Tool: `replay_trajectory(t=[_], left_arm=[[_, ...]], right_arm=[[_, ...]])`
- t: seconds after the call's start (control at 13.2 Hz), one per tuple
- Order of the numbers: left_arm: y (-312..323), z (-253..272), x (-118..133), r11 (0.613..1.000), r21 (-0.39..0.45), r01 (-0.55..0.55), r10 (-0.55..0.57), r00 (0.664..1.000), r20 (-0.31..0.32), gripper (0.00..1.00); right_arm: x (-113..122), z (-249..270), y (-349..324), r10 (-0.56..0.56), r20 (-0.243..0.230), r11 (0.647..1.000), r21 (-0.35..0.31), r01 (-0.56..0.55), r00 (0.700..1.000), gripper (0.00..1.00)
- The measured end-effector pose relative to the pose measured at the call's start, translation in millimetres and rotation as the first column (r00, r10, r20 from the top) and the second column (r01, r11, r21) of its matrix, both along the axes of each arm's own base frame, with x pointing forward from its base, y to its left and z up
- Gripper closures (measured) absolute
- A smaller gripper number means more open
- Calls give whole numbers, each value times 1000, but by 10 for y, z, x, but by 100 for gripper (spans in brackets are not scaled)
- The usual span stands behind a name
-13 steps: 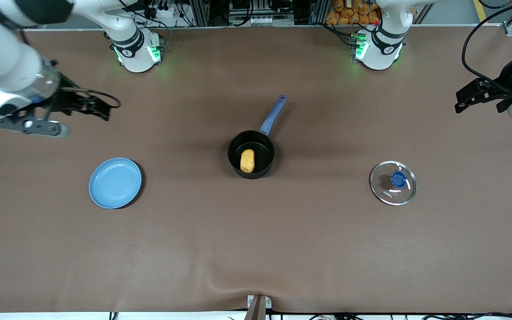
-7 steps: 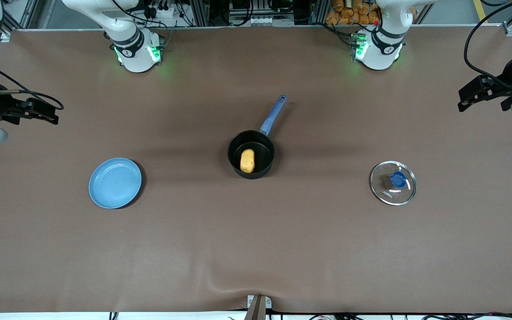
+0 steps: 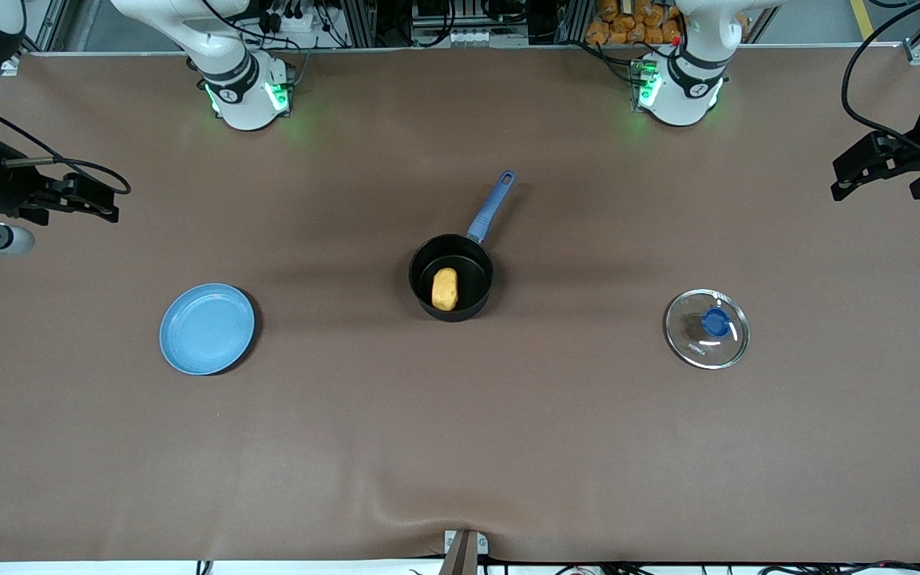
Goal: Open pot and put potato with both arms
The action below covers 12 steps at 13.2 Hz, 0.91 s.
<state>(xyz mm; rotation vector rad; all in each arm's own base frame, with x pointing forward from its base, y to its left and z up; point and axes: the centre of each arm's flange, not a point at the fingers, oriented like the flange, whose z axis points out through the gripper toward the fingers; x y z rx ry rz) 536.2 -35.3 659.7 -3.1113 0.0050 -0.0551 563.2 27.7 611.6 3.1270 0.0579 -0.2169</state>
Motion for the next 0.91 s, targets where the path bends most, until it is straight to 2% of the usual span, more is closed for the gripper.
replay_trajectory(t=[0.3,0.61,0.91], left_arm=[[-19,-1,0,1000,0,4,-4,1000,0,0],[-40,5,-1,1000,0,7,-7,1000,1,0],[-39,2,2,1000,0,7,-7,1000,1,0]], right_arm=[[16,24,-19,-3,21,1000,1,3,1000,0],[-92,23,-40,-6,46,1000,2,6,999,0],[-128,21,-37,-5,48,1000,2,5,999,0]])
